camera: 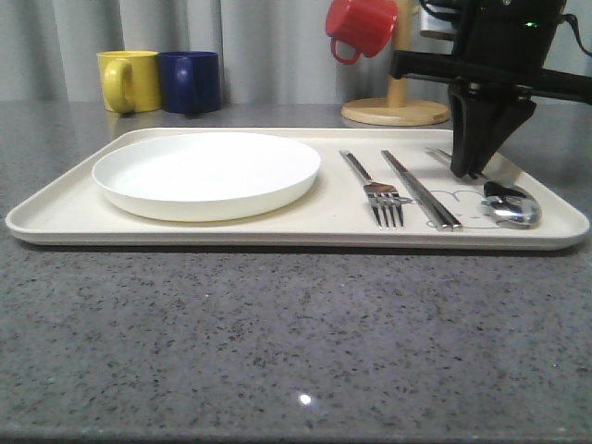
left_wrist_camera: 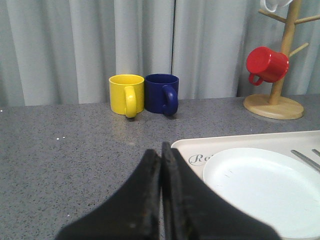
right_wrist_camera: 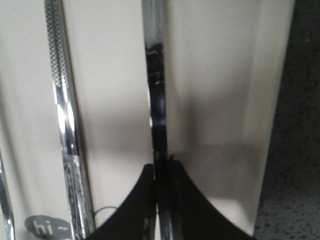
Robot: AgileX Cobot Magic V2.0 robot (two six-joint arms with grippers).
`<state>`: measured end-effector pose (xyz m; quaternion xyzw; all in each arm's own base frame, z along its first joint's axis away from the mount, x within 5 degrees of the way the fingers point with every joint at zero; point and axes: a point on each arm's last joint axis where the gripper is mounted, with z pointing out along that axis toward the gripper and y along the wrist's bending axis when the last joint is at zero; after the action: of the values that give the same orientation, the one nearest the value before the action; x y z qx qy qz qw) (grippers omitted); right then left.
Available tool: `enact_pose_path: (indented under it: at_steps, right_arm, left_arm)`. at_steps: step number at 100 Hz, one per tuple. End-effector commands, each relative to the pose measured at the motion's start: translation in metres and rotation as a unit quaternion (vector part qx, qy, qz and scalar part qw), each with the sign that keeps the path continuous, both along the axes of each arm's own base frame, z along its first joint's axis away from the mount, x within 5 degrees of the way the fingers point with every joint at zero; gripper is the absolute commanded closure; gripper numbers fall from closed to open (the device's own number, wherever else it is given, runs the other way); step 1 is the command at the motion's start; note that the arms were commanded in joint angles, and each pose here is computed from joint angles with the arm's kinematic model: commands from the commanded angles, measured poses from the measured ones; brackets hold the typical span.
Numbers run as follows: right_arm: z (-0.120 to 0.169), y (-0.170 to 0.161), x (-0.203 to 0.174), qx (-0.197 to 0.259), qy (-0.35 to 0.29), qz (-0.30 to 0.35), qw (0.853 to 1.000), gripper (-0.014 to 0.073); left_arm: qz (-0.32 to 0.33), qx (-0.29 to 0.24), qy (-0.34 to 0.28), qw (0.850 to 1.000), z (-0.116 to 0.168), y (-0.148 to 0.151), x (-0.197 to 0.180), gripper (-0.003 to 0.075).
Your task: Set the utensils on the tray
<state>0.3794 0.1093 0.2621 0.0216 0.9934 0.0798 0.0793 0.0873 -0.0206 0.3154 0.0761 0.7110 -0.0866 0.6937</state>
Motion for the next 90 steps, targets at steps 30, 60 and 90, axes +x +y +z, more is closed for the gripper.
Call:
enact_pose_path:
  at_steps: [30,60,90]
  right_arm:
    - [0.027,-0.002,-0.003,0.011,-0.045,-0.002,0.999,0.0249]
    - [0.070,-0.013,-0.017,-0.001,-0.128,0.020,0.992,0.0252]
    - [0.124,-0.057,-0.049,-0.060,-0.238,-0.011,0.969,0.0253]
  left_arm:
    - [0.011,-0.017,-0.044,0.999,0.015,0.002,0.000,0.0738]
    - [0.011,-0.017,-0.044,0.999,0.015,0.002,0.000,0.0738]
    - [0.011,-0.017,-0.044,0.999,0.015,0.002,0.000,0.0738]
